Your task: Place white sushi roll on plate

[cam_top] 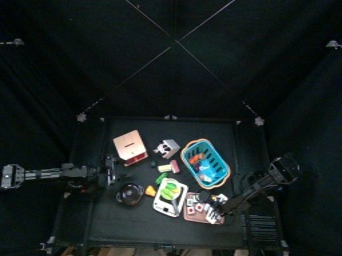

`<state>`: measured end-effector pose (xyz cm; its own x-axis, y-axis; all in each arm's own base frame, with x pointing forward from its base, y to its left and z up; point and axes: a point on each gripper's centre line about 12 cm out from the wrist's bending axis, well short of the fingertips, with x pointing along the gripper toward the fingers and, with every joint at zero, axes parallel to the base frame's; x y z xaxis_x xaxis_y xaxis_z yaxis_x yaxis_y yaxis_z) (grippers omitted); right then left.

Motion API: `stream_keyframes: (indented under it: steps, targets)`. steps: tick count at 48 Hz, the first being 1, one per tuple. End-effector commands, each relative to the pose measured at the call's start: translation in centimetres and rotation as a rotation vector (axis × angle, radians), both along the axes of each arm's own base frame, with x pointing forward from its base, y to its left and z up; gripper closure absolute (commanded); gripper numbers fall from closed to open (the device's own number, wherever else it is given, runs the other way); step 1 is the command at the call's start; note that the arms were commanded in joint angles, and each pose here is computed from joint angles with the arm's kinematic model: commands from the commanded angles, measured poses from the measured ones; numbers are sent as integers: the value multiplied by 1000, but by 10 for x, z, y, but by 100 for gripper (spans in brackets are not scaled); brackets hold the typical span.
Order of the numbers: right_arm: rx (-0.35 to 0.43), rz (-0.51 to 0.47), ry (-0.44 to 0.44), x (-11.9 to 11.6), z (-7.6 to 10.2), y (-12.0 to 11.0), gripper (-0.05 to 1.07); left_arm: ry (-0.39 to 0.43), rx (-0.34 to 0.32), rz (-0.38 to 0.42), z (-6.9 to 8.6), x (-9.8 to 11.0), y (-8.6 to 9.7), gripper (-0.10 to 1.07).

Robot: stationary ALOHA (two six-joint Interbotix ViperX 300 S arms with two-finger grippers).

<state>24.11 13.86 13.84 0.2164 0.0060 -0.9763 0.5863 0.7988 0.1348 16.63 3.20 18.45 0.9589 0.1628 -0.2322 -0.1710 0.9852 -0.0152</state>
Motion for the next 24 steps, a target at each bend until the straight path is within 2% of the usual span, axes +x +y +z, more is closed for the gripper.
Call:
stream_keyframes:
  steps: [1,11,24]
  targets:
    - [25,3,-39,7,7,6,33,-12,0,0,5,2,1,-1]
    - [17,8,-26,8,0,7,18,-12,0,0,5,2,1,-1]
    - [4,6,-23,10,8,5,16,-14,0,1,5,2,1,-1]
